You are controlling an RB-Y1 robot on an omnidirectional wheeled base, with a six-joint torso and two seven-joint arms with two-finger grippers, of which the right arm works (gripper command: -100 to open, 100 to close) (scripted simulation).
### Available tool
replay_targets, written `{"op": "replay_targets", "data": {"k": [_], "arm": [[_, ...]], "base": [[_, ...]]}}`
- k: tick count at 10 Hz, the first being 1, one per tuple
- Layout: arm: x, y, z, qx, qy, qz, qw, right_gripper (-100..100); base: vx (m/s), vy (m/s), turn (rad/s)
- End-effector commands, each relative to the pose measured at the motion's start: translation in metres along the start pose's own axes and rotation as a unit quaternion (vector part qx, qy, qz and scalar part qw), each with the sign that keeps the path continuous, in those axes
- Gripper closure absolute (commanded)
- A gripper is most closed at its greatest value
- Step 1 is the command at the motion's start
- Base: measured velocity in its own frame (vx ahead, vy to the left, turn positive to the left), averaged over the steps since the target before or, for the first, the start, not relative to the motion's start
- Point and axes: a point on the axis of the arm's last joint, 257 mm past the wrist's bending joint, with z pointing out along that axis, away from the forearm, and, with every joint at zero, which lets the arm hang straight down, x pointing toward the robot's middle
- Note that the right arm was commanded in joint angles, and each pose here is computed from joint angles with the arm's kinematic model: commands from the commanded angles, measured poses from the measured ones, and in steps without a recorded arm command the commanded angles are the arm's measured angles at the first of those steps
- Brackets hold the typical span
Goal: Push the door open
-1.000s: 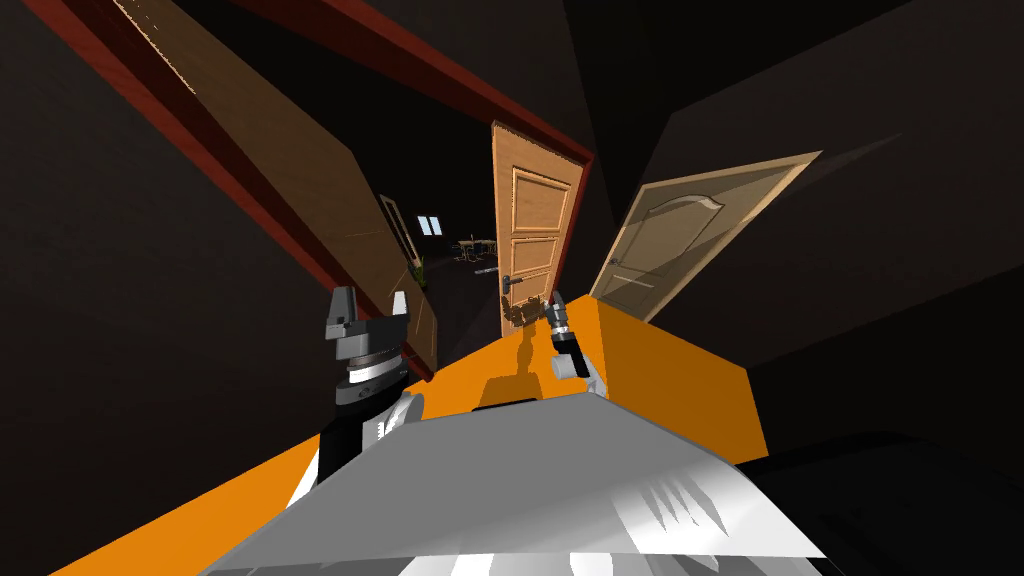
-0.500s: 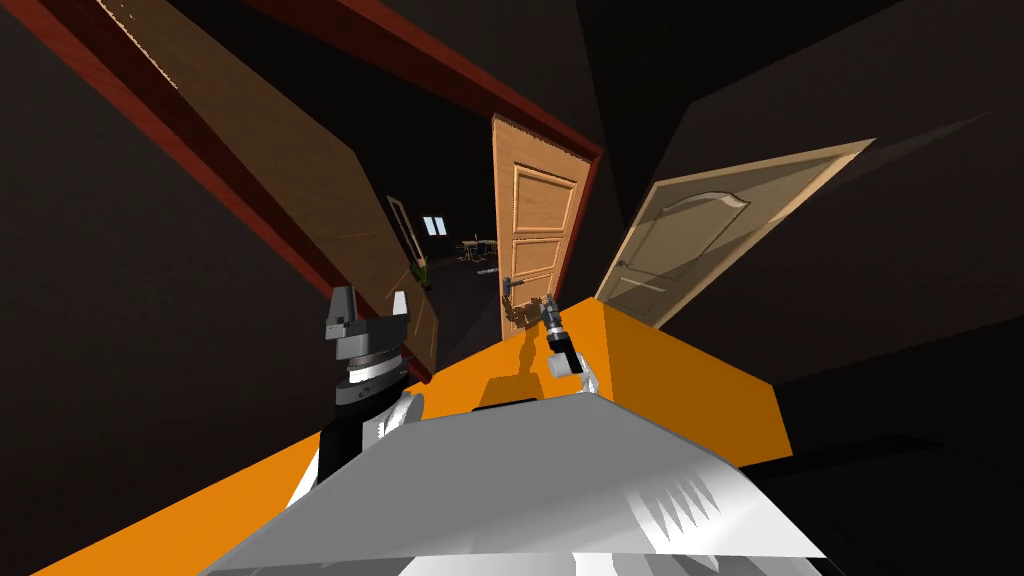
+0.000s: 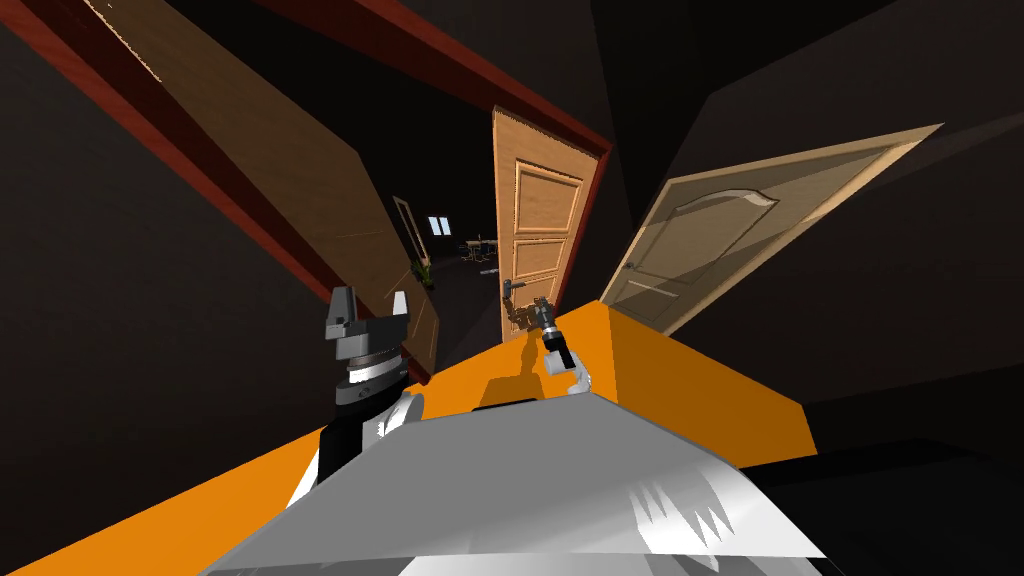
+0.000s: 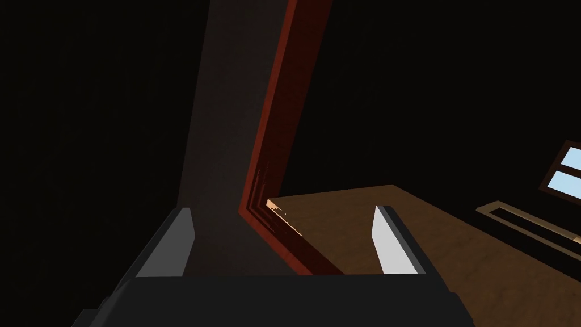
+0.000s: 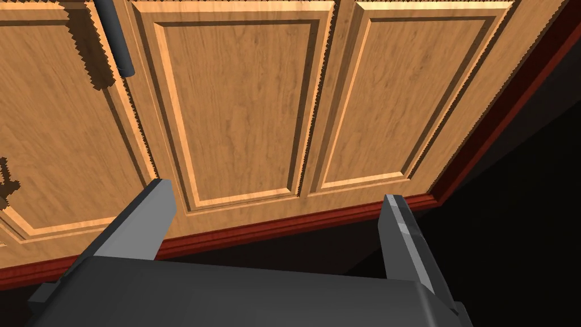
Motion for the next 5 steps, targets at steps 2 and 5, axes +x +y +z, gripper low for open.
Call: {"op": "replay_targets", "data": {"k": [2, 5], "arm": [[0.005, -0.021, 0.0032, 0.021, 0.005, -0.002, 0.9998, -100], [0.017, -0.049, 0.0073, 0.052, 0.014, -0.003, 0.9986, -100]], "base": [[0.098, -0.08, 0.067], [0.113, -0.103, 0.094]]}}
